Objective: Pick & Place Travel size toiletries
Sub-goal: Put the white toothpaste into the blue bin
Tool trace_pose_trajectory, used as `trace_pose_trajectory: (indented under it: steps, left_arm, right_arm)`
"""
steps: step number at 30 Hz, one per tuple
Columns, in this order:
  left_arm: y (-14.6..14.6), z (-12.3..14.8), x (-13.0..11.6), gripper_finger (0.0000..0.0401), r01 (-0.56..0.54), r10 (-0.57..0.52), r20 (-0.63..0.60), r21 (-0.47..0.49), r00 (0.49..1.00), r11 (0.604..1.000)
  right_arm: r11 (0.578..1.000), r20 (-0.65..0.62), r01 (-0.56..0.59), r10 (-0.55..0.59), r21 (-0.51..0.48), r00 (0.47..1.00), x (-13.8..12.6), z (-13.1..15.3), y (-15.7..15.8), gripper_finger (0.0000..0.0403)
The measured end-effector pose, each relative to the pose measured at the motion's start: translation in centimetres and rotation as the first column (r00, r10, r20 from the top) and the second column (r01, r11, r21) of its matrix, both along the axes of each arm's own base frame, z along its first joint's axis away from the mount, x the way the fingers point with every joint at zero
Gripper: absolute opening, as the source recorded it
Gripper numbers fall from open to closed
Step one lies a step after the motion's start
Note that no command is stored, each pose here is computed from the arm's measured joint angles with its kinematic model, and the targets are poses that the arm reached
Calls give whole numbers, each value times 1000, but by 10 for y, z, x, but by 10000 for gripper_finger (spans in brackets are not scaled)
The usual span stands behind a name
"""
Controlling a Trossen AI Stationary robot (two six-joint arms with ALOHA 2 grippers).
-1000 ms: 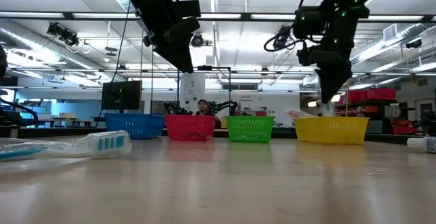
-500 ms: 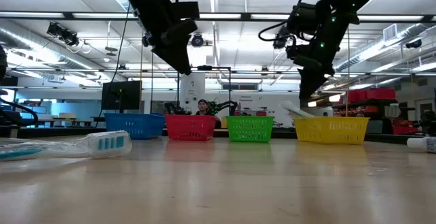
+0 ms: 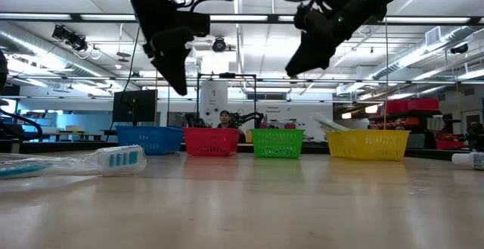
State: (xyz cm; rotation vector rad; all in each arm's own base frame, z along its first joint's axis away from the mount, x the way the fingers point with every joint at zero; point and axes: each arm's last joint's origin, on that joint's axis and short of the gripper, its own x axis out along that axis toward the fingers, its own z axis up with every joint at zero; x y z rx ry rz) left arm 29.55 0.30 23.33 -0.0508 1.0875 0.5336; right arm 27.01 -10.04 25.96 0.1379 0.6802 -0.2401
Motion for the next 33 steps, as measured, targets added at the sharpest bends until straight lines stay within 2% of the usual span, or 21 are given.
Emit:
trace_pose_trajectory:
  steps: [3,6,12,16,19,22,26,33]
  left_arm:
    - [0,-2,-9,153,-6,8,-50,40,999,999]
    - [-1,-2,-22,153,-7,8,-31,26,999,1000]
    - [-4,-2,-45,153,-37,45,139,-55,989,998]
    - [-10,-8,-57,153,-14,38,196,-121,980,992]
    - [-17,-15,-63,153,-9,43,174,-192,984,981]
    - [-26,-24,-68,153,-15,53,134,-268,990,963]
    - [-39,-38,-74,153,13,13,86,-295,996,955]
    - [-52,-40,-76,153,45,-10,101,-348,995,937]
  right_arm:
    - [998,4,-61,61,0,998,6,0,16,138]
    - [994,1,-107,107,8,994,10,0,32,143]
    - [979,-6,-203,203,10,979,17,-3,58,170]
    - [971,-12,-240,240,20,971,26,-11,70,199]
    - [970,-21,-241,242,35,970,34,-20,76,216]
    - [981,-40,-191,192,34,981,41,-30,79,222]
    - [983,-69,-179,181,45,981,48,-42,82,222]
    - [978,-90,-197,203,72,975,58,-60,91,222]
